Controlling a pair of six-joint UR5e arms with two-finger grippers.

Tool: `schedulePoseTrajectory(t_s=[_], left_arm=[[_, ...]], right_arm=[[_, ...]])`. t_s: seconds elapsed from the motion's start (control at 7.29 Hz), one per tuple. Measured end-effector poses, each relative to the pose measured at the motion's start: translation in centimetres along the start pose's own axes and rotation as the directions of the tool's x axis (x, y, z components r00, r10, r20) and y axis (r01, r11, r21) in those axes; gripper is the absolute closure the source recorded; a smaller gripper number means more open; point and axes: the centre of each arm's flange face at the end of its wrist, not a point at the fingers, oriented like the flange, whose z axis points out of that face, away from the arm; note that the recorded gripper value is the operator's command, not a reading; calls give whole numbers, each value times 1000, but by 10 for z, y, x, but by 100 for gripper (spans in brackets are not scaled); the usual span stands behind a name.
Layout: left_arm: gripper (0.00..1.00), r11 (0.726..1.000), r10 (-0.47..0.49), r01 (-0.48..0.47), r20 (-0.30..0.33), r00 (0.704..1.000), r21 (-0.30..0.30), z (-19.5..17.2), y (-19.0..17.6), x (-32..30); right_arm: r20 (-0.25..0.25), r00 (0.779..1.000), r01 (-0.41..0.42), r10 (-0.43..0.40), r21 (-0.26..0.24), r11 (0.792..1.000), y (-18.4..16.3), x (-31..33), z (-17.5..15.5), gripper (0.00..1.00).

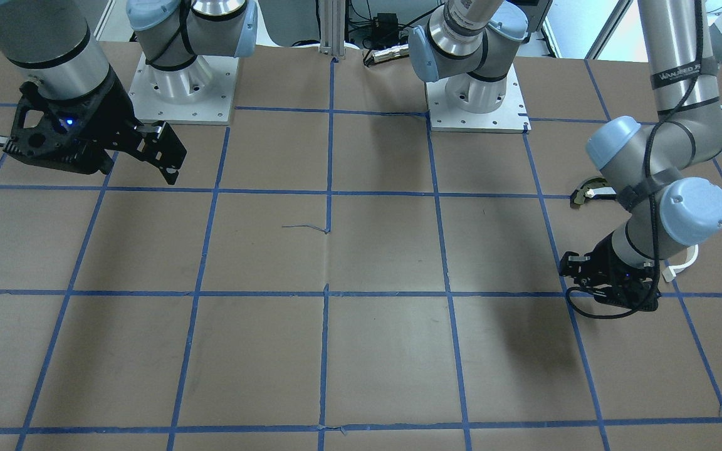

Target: Place bearing gear from tray to pile

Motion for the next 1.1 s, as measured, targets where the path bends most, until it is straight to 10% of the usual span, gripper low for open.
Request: schedulePoseTrajectory(t_s=[0.14, 0.41, 1.1], left_arm=[[100, 1000, -6, 5, -18, 1000, -17, 12, 10, -9], [1, 1000, -18, 17, -30, 999, -26, 20, 19, -19], [0, 999, -29, 30, 12, 999, -18, -66, -7, 19]], right_arm=[[-2, 1000, 0, 0, 0, 1000, 0, 0, 0, 0], [-4, 1000, -3, 3, 0, 1000, 0, 0, 0, 0], [-3, 1000, -11, 11, 8, 1000, 0, -1, -1, 0]])
